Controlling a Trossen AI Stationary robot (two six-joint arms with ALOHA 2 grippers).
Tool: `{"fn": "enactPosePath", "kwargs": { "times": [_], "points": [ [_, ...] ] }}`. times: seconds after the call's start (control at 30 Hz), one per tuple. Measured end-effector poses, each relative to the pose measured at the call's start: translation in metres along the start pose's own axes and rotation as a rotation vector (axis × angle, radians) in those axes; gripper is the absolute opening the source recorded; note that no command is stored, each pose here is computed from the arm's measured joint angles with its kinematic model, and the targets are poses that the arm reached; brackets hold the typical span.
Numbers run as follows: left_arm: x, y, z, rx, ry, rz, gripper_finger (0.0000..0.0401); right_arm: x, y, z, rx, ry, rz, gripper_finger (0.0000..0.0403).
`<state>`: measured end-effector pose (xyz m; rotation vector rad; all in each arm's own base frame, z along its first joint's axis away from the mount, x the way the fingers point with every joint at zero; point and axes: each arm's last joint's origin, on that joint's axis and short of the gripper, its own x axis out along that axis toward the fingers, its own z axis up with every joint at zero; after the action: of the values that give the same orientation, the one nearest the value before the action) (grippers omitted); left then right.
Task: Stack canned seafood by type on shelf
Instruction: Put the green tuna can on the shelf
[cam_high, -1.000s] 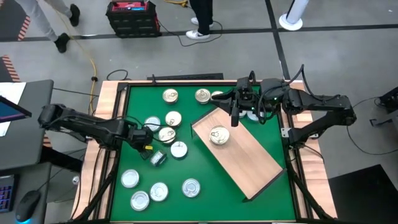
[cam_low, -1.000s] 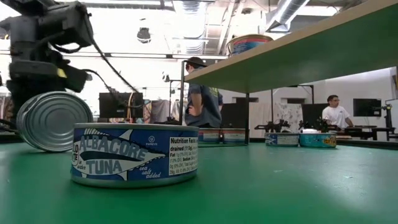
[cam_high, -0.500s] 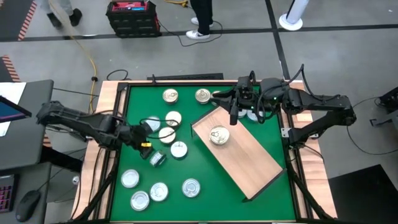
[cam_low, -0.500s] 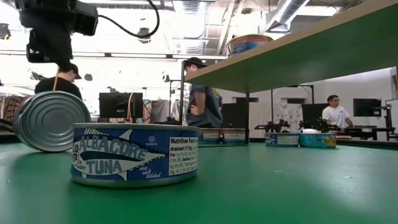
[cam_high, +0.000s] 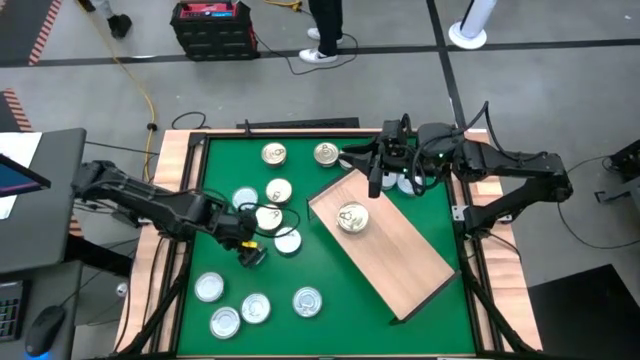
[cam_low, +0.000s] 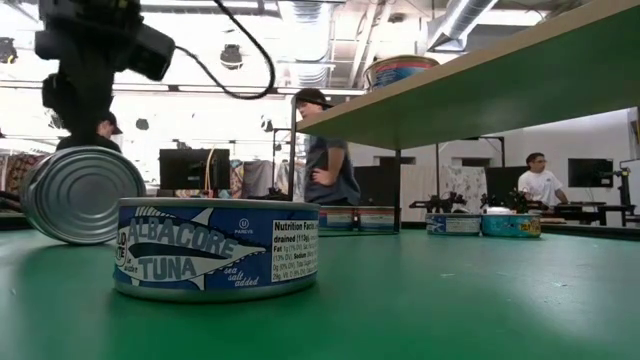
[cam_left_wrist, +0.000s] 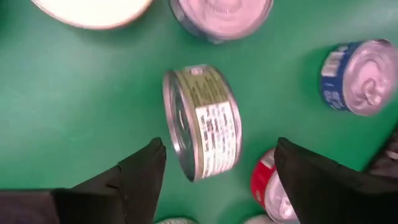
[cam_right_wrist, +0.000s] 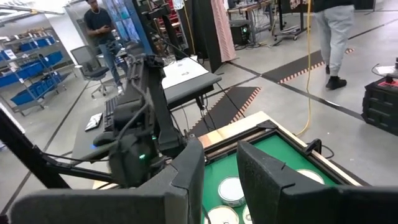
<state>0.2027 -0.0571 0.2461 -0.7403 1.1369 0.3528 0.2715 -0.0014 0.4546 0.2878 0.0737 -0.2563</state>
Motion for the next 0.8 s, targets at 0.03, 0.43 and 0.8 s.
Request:
{"fn": "enactPosePath", "kwargs": {
  "times": [0.03,0.43,0.8],
  "points": [
    [0.0,-0.004,0.001,0.013,-0.008,0.04,0.0286,0.0,0.0,0.0,0.0,0.0,0.0,0.0122],
    [0.02,-0.024,0.006,0.059,0.015,0.202,0.0285,0.0,0.0,0.0,0.0,0.0,0.001,0.0122],
    [0.026,-0.019,0.002,0.075,0.044,0.211,0.027,0.0,0.0,0.0,0.0,0.0,0.001,0.0122]
  ]
}}
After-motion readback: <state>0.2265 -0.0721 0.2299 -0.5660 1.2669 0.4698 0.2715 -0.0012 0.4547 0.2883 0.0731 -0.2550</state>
